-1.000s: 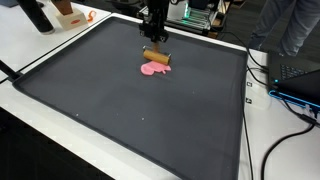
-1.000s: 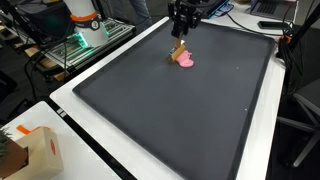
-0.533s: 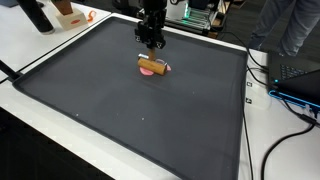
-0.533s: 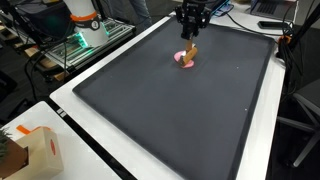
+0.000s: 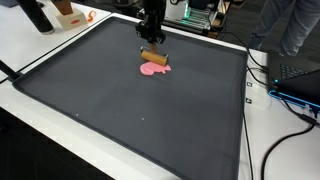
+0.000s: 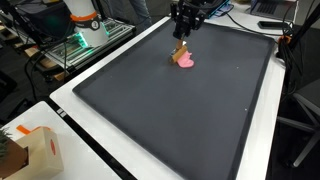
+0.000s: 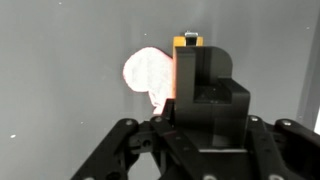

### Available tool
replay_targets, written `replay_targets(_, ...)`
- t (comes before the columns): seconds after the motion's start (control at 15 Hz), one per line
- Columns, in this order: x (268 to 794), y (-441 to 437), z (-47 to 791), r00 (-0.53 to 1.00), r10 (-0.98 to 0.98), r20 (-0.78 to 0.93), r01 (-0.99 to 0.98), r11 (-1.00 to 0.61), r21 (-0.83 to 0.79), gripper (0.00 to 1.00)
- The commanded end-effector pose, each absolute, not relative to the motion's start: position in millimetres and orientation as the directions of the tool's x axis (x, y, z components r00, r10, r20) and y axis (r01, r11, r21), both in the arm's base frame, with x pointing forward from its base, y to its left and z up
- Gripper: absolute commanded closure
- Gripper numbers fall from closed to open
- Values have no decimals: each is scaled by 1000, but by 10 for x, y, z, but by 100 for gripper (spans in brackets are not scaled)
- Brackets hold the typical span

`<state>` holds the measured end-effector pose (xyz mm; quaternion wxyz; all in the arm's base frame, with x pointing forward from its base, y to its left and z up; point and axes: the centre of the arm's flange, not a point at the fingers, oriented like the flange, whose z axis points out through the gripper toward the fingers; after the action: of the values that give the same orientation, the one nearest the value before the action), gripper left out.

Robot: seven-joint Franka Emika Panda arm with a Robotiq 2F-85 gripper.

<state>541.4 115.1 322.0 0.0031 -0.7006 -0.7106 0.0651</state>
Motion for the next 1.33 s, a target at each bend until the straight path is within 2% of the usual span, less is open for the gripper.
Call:
replay_targets(0.0, 5353, 1084, 2857, -44, 990, -137, 966, 7, -258, 76)
replay_targets(0.6, 5406, 1185, 3004, 7, 997, -77, 1000, -8, -14, 76)
replay_targets(1.27, 5597, 1212, 2849, -14, 998, -58, 997, 19, 78, 76)
